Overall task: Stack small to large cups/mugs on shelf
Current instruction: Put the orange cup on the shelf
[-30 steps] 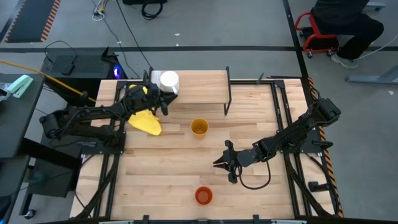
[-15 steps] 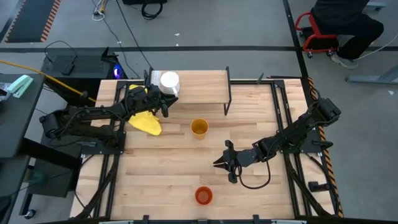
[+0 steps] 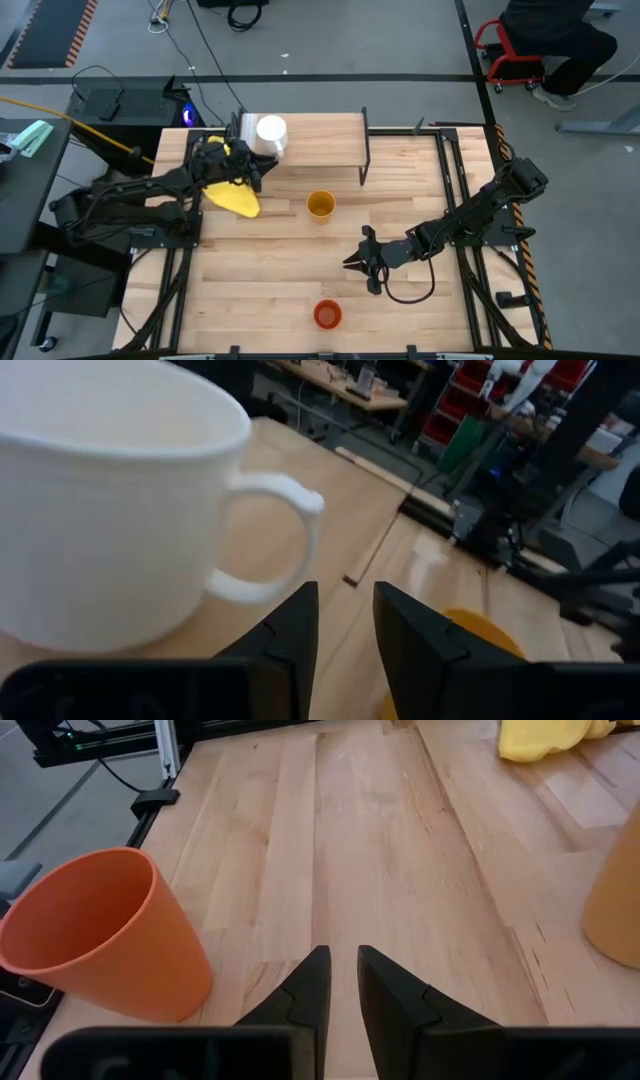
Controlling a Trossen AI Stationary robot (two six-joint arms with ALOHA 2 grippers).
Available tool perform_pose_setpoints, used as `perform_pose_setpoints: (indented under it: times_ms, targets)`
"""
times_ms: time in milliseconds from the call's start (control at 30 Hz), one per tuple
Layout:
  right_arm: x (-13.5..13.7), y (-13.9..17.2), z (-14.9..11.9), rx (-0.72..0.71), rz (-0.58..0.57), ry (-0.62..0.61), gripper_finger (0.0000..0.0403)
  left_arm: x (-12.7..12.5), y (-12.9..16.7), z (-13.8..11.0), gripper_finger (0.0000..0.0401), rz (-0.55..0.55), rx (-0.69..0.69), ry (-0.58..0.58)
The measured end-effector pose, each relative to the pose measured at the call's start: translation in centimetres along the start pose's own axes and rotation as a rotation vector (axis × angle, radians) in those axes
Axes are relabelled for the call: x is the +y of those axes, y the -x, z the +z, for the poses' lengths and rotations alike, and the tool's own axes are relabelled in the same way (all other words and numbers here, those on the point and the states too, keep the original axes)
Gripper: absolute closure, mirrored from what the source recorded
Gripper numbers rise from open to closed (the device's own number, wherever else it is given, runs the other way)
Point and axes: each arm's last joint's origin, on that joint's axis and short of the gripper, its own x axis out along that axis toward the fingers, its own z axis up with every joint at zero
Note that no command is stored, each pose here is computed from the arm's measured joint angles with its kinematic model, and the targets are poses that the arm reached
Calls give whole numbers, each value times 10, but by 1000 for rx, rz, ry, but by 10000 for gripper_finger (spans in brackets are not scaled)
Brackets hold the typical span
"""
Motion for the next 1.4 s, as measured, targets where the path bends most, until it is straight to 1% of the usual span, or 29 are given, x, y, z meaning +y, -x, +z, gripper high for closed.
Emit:
perform_pose_setpoints:
  times_ms: [100, 300, 633, 800, 933, 1167, 1267, 1400]
  targets:
    - [0, 0, 0, 0, 0, 0, 341, -8, 3, -2, 294, -22, 15, -4]
    - [0, 0, 0, 0, 0, -1, 341, -27, 5, -10, 297, -101, 61, -11]
    - [0, 0, 0, 1, 0, -7, 341, -42, 11, -28, 301, -57, 173, -34]
    - [0, 0, -1, 6, -2, -8, 341, -51, 18, -30, 306, -70, 185, -34]
    - [-1, 0, -2, 23, -9, -24, 341, -59, 26, -34, 311, -92, 210, -7]
    - [-2, 0, -5, 46, -18, -34, 341, -78, 37, -50, 311, -155, 316, -3]
    - [-2, 0, -5, 46, -19, -34, 341, -86, 43, -58, 315, -149, 344, -19]
    - [-2, 0, -5, 46, -18, -35, 341, -98, 53, -66, 322, -133, 340, -30]
